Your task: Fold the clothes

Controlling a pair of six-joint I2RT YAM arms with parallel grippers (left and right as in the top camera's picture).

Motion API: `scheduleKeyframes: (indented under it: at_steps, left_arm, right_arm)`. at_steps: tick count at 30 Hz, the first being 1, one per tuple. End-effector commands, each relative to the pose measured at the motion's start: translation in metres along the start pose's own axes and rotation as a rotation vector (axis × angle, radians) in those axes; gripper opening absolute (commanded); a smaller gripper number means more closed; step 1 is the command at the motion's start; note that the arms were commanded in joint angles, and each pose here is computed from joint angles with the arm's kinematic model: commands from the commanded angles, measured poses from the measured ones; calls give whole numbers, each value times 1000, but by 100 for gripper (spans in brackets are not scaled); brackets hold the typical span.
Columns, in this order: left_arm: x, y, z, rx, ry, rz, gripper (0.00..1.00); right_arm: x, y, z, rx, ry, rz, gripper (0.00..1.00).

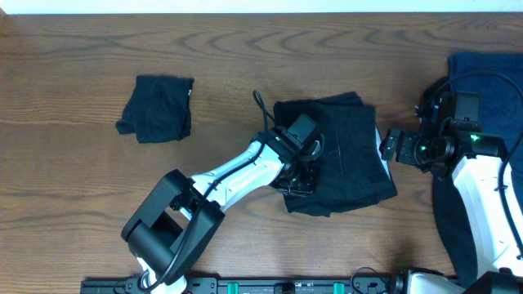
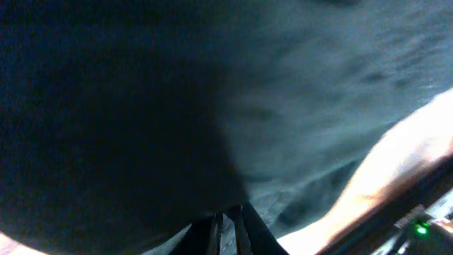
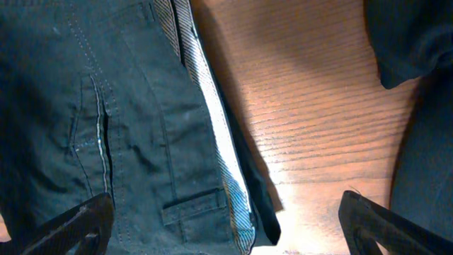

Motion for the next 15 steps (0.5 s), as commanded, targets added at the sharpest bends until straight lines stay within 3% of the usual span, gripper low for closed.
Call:
scheduleKeyframes:
  at_steps: [1, 10, 14, 15]
  left_arm:
    - [1, 27, 12, -126, 2, -55, 11]
    - [-7, 86, -4, -479, -73, -6, 11]
    - [-22, 108, -17, -524, -113, -70, 11]
    - [-24, 112, -21, -524, -114, -93, 6]
  right_arm:
    - [-1, -3, -1, 10, -3, -10, 99]
    - [-1, -3, -1, 10, -3, -9, 99]
    - [-1, -3, -1, 9, -3, -10, 99]
    - [-1, -3, -1, 10, -3, -10, 99]
Point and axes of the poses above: each gripper's point midway between its finger pads, its own z axis out along the fingers, its own y axis along the line the jaws close on, x = y × z, the point moved 4 cm from there along -z, back along the fingers, and after that the axes turned 11 degrees about -z, right-handed, at the moved point
